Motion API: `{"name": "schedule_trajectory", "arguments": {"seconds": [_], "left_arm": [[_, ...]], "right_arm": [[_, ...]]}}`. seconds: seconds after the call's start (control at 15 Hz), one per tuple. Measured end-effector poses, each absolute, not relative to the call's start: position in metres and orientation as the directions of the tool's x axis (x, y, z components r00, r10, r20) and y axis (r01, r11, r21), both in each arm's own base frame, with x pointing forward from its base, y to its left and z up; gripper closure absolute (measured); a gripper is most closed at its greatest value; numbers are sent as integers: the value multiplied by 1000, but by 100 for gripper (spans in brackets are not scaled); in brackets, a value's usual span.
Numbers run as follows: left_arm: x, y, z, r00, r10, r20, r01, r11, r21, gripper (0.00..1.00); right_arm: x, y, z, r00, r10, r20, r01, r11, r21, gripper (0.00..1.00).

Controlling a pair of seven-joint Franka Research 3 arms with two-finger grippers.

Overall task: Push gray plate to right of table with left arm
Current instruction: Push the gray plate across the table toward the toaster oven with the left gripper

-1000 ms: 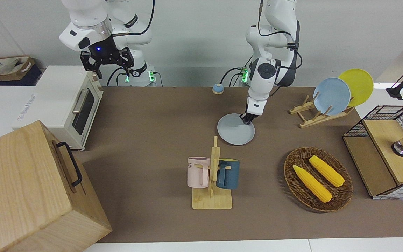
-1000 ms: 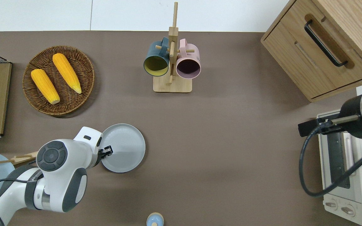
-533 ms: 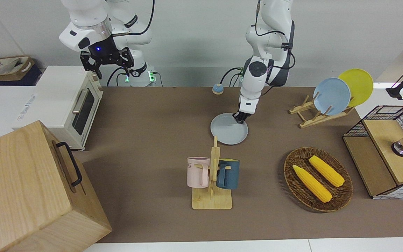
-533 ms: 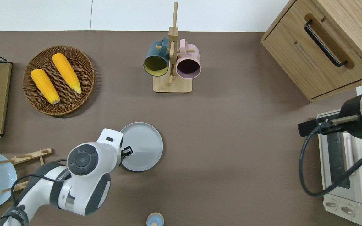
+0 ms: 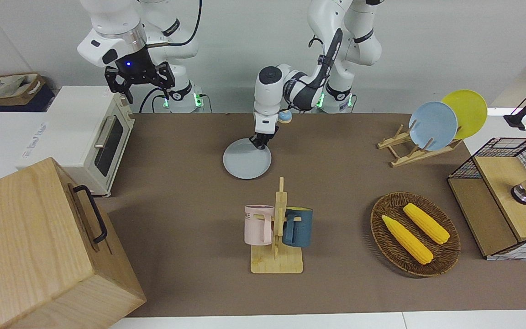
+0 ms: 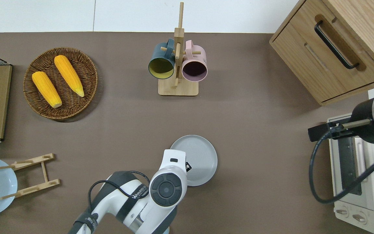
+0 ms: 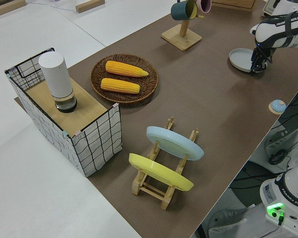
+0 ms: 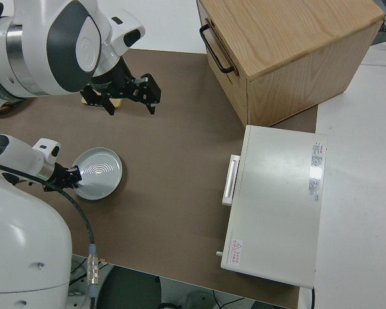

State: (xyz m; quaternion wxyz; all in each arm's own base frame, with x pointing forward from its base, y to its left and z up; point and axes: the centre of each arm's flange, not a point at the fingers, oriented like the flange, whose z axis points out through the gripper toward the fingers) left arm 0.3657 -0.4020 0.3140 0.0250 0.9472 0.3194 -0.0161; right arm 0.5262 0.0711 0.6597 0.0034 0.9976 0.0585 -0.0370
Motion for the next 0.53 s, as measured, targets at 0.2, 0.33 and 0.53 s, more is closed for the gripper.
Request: {"name": "schedule_trajectory", "arguments": {"seconds": [0.2, 0.33, 0.53], "left_arm": [[342, -434, 322, 786, 615, -62, 617, -786, 42, 90], [330, -447, 322, 786, 616, -51, 618, -785, 34, 90], [322, -459, 312, 776, 630, -20, 630, -776, 19, 90]], "right_arm": [[526, 71, 660, 990, 116, -74, 117, -993, 2, 1], [526, 71, 660, 990, 116, -74, 117, -993, 2, 1], [526, 71, 660, 990, 116, -74, 117, -993, 2, 1]]}}
